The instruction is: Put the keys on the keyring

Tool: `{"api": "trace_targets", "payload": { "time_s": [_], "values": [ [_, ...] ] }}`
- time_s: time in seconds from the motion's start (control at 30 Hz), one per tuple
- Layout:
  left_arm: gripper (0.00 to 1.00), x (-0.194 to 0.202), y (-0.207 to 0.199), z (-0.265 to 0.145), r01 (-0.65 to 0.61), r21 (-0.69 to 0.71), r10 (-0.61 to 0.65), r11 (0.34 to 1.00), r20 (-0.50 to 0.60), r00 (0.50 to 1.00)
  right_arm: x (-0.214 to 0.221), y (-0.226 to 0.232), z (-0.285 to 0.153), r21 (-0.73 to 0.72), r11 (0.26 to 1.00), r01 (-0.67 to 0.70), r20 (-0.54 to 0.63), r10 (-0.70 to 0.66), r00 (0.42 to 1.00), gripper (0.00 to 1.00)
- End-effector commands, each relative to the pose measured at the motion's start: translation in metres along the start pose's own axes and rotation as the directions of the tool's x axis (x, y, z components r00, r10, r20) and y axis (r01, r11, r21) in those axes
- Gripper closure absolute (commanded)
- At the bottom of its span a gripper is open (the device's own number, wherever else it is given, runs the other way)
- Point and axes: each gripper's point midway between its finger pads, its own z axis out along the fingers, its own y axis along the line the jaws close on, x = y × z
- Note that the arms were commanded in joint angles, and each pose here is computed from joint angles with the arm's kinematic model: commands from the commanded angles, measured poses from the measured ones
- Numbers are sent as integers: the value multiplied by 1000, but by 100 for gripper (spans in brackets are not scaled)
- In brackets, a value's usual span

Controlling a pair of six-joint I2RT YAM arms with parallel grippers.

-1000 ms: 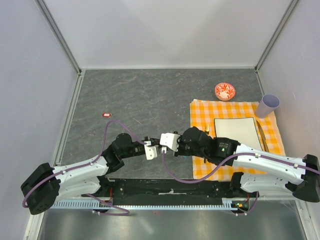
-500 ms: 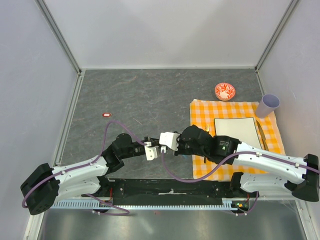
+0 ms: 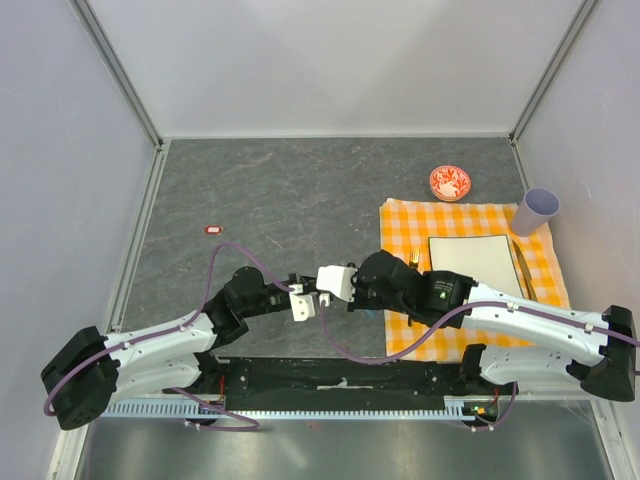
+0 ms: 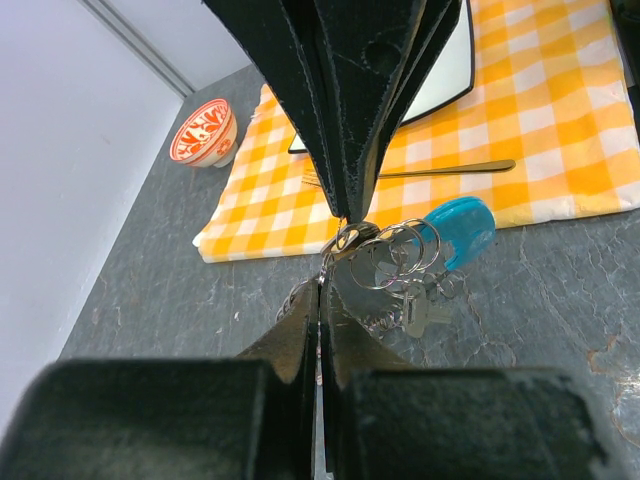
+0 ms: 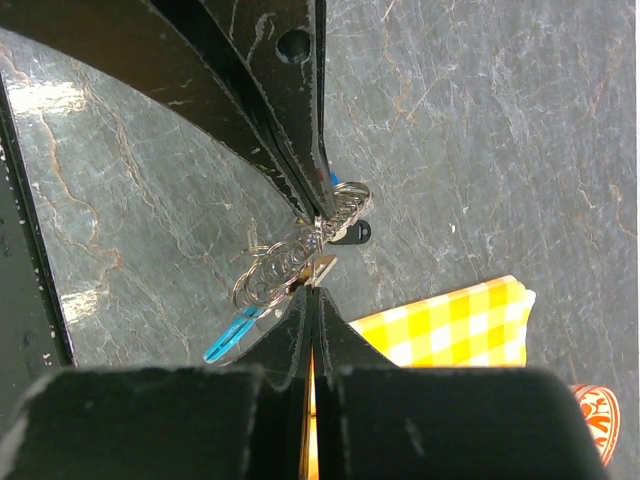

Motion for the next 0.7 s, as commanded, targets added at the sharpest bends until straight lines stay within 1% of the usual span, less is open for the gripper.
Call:
{"api": "trace_targets", "payload": {
  "time_s": [0.0, 0.37, 0.67],
  "values": [
    [98, -19, 13, 3, -71, -31, 73, 997, 48, 996, -22, -16, -7, 60, 998, -2, 64, -2, 998, 100],
    [98, -20, 12, 5, -67, -22, 68, 998, 50, 996, -28, -13, -6, 39, 999, 0, 89, -3, 996, 100],
    [98, -20, 12, 5, -68, -23, 69, 997, 48, 996, -29, -19, -8, 70, 997, -8, 94, 1, 996, 100]
  ]
}}
